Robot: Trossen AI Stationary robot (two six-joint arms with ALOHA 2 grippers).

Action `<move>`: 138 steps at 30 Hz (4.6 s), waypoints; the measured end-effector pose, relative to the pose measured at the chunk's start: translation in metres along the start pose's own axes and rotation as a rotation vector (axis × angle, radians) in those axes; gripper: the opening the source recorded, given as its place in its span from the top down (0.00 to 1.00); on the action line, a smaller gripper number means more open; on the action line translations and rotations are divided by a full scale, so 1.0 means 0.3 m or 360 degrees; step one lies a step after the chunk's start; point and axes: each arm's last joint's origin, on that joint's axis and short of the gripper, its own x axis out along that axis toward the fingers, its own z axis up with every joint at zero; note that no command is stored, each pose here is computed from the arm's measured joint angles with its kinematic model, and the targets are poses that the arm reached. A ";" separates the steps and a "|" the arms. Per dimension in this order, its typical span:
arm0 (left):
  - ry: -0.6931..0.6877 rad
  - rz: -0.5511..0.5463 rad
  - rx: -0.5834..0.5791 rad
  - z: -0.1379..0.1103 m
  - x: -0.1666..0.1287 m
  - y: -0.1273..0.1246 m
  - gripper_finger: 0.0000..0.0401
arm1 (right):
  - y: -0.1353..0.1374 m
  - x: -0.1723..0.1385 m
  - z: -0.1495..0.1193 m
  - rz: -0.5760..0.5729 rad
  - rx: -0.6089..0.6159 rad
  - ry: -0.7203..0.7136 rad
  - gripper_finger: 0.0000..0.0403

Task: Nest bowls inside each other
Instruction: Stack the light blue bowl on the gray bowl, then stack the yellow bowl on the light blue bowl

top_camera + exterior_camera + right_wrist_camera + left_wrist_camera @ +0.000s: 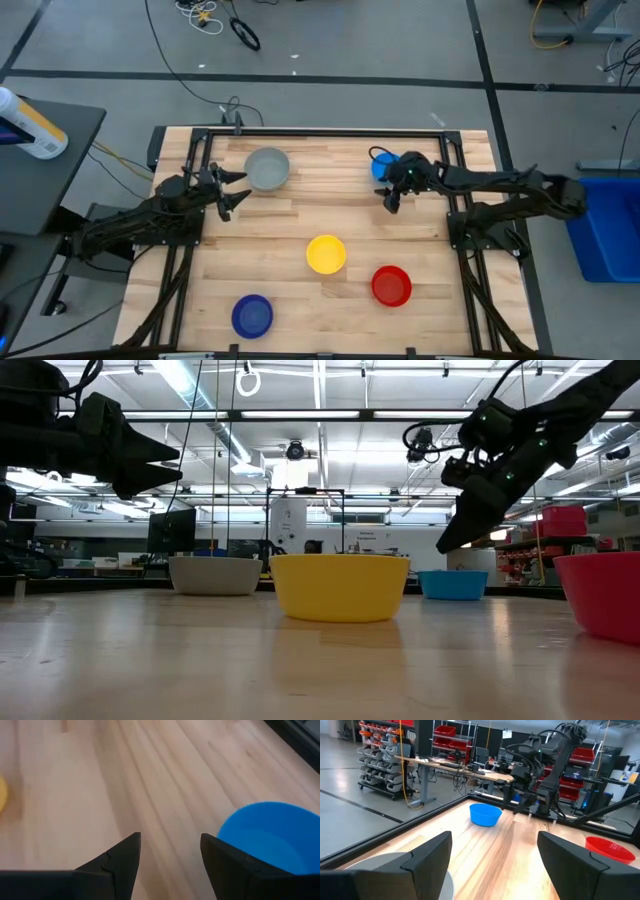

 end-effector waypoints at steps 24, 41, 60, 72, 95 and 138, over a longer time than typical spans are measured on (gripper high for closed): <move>0.0007 -0.0005 0.0016 -0.002 0.000 0.000 0.24 | -0.104 0.128 -0.036 -0.0125 0.0078 0.0083 0.65; 0.0007 0.0000 0.0070 -0.002 0.000 0.000 0.24 | -0.072 0.132 0.011 -0.0104 0.0068 -0.0131 0.99; 0.0006 0.0005 0.0069 -0.003 0.000 0.001 0.24 | 0.096 0.315 0.342 0.0289 -0.0121 -0.0843 1.00; 0.0007 0.0006 0.0093 -0.003 0.000 0.001 0.24 | 0.149 0.493 0.595 0.0557 -0.0266 -0.0901 1.00; 0.0008 0.0002 0.0086 -0.003 0.000 0.001 0.24 | 0.203 0.705 0.673 0.0704 -0.0239 -0.0744 1.00; 0.0009 0.0001 0.0070 -0.003 0.000 0.001 0.24 | 0.164 0.721 0.658 0.0345 -0.0211 -0.0665 0.74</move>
